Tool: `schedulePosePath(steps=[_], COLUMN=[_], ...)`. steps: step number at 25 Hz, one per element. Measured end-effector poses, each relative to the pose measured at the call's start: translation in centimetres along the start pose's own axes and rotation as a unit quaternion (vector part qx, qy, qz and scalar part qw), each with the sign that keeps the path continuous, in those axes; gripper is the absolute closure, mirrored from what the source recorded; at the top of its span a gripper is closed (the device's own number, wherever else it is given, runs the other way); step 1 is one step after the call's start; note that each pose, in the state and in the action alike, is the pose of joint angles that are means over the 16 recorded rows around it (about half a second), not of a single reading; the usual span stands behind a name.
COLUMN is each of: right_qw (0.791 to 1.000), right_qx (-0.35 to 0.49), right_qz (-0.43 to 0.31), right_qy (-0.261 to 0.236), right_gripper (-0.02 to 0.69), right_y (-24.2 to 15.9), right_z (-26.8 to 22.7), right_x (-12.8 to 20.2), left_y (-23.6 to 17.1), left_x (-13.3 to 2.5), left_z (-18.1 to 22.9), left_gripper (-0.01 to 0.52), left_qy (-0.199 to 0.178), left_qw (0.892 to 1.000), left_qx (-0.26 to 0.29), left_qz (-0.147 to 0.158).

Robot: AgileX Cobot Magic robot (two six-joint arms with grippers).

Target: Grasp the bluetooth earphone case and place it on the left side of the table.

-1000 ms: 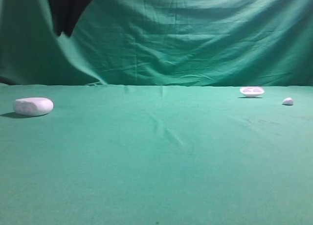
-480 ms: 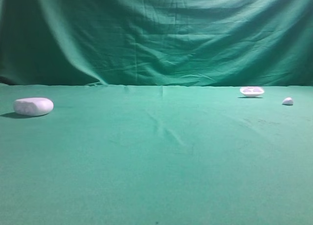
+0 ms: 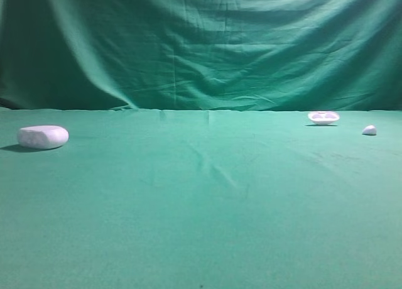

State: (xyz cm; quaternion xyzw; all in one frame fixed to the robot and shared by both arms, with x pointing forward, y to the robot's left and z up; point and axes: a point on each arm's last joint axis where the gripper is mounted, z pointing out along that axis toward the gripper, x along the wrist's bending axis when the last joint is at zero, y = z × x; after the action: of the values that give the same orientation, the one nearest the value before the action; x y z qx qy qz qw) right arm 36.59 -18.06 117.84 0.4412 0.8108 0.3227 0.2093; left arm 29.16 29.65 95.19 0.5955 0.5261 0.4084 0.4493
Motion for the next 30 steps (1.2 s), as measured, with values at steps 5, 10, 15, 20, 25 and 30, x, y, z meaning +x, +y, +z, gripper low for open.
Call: schedulePosePath(steps=[5,10,15,20,25,30], right_qw=[1.0,1.0,0.999,0.993,0.979,0.96], right_qx=[-0.008,-0.015,-0.048,-0.108,-0.174,-0.218], right_qz=[0.002,0.001,0.013,0.042,0.08,0.117], right_qy=[0.01,0.019,0.012,-0.02,-0.074,-0.132], right_gripper=[0.665,0.665,0.665,0.665,0.665,0.665], right_y=[-3.3,-6.0,-8.4,-10.6,-13.3,-16.2], right_z=[-1.5,-1.7,-1.0,0.0,0.8,1.5], right_x=[-1.0,-1.5,-2.3,-3.4,-4.6,-5.3], left_y=[0.0,0.0,0.0,0.0,0.0,0.0], left_x=[0.0,0.0,0.0,0.0,0.0,0.0], left_z=[0.0,0.0,0.0,0.0,0.0,0.0], left_gripper=[0.514,0.514,0.514,0.514,0.514,0.514], left_qy=[0.0,0.0,0.0,0.0,0.0,0.0], left_qw=[1.0,1.0,1.0,1.0,1.0,1.0], left_qx=[0.0,0.0,0.0,0.0,0.0,0.0], left_qz=[0.0,0.0,0.0,0.0,0.0,0.0])
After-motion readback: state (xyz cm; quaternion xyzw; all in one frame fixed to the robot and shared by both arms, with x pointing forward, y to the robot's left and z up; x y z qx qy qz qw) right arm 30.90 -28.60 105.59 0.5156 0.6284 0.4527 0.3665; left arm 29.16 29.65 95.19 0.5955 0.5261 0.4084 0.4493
